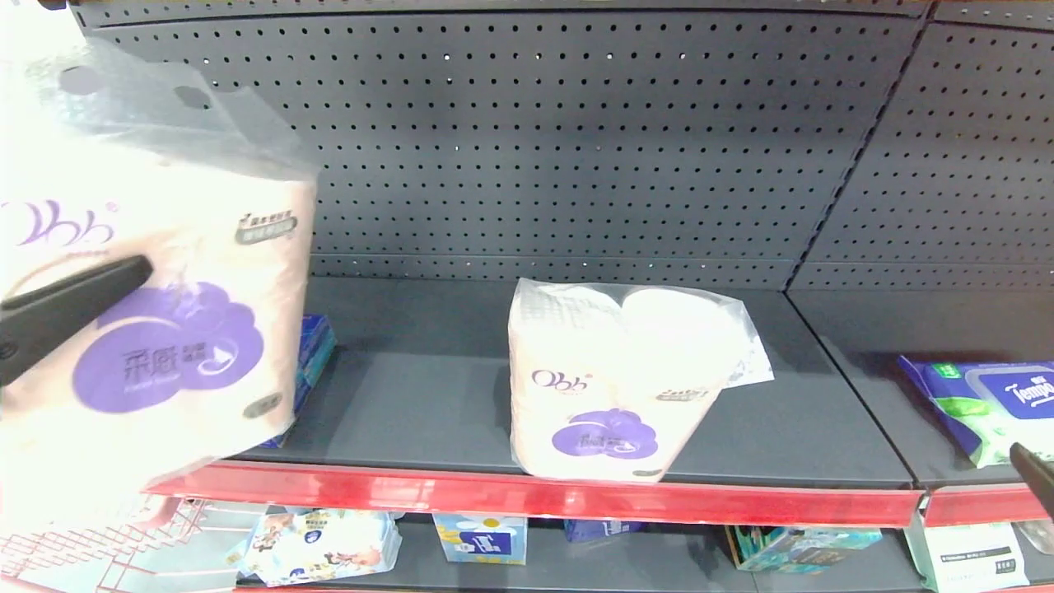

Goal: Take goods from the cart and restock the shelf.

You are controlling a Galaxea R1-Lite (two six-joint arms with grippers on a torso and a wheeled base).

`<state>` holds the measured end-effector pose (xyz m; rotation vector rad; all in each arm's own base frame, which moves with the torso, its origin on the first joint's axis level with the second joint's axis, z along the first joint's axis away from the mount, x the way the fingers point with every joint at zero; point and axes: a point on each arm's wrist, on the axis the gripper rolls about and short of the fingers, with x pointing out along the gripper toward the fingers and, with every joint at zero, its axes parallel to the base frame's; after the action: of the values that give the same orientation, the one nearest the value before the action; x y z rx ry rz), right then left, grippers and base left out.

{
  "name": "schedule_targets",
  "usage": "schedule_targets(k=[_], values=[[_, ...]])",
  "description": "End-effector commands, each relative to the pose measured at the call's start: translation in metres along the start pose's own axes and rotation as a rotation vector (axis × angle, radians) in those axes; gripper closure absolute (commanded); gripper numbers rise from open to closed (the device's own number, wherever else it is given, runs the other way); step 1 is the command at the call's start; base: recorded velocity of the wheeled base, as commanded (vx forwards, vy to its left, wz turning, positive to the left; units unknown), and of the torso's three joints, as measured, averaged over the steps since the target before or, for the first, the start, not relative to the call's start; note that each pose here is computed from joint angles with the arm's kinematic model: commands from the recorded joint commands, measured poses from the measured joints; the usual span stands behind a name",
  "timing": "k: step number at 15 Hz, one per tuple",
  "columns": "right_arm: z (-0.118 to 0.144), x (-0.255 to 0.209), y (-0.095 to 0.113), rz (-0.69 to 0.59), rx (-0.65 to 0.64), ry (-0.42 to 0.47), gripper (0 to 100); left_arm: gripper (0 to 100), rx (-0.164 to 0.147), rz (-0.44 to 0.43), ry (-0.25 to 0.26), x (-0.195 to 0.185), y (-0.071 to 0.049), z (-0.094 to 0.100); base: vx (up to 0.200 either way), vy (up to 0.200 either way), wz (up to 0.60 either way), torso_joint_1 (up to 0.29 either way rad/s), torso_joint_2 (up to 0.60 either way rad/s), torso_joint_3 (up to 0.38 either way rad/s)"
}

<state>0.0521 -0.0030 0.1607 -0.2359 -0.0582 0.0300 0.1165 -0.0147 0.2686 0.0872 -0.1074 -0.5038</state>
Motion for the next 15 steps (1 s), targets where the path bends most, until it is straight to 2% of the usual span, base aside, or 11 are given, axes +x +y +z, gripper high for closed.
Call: schedule_targets(k=[1,2,4,5,6,8,12,14,15], values=[[0.014,0.002,-0.003,-0.006,0.0,-0.044,0,100,-0.057,-0.161,-0.007,0.09,0.029,-0.024,0.0,0.0,0.0,0.0,0.0,0.0],[0.018,0.006,-0.005,-0.003,0.004,-0.045,0,100,-0.06,-0.198,-0.044,0.119,0.037,-0.028,0.0,0.0,0.0,0.0,0.0,0.0],[0.021,0.011,-0.006,0.002,0.006,-0.036,0,100,-0.034,-0.266,-0.126,0.175,0.044,-0.032,0.0,0.0,0.0,0.0,0.0,0.0],[0.02,0.012,-0.006,0.003,0.007,-0.031,0,100,-0.037,-0.302,-0.141,0.189,0.044,-0.034,0.0,0.0,0.0,0.0,0.0,0.0],[0.019,0.013,-0.006,0.005,0.01,-0.022,0,100,-0.05,-0.403,-0.154,0.209,0.04,-0.036,0.0,0.0,0.0,0.0,0.0,0.0],[0.022,0.018,-0.008,0.006,0.011,-0.017,0,100,-0.083,-0.515,-0.151,0.233,0.028,-0.042,0.0,0.0,0.0,0.0,0.0,0.0],[0.028,0.023,-0.01,0.005,0.01,-0.022,0,100,-0.074,-0.69,-0.156,0.267,0.016,-0.054,0.0,0.0,0.0,0.0,0.0,0.0],[0.03,0.025,-0.011,0.005,0.01,-0.023,0,100,-0.083,-0.732,-0.138,0.28,0.013,-0.069,0.0,0.0,0.0,0.0,0.0,0.0],[0.032,0.025,-0.011,0.002,0.009,-0.027,0,100,-0.077,-0.739,-0.153,0.287,0.01,-0.073,0.0,0.0,0.0,0.0,0.0,0.0]])
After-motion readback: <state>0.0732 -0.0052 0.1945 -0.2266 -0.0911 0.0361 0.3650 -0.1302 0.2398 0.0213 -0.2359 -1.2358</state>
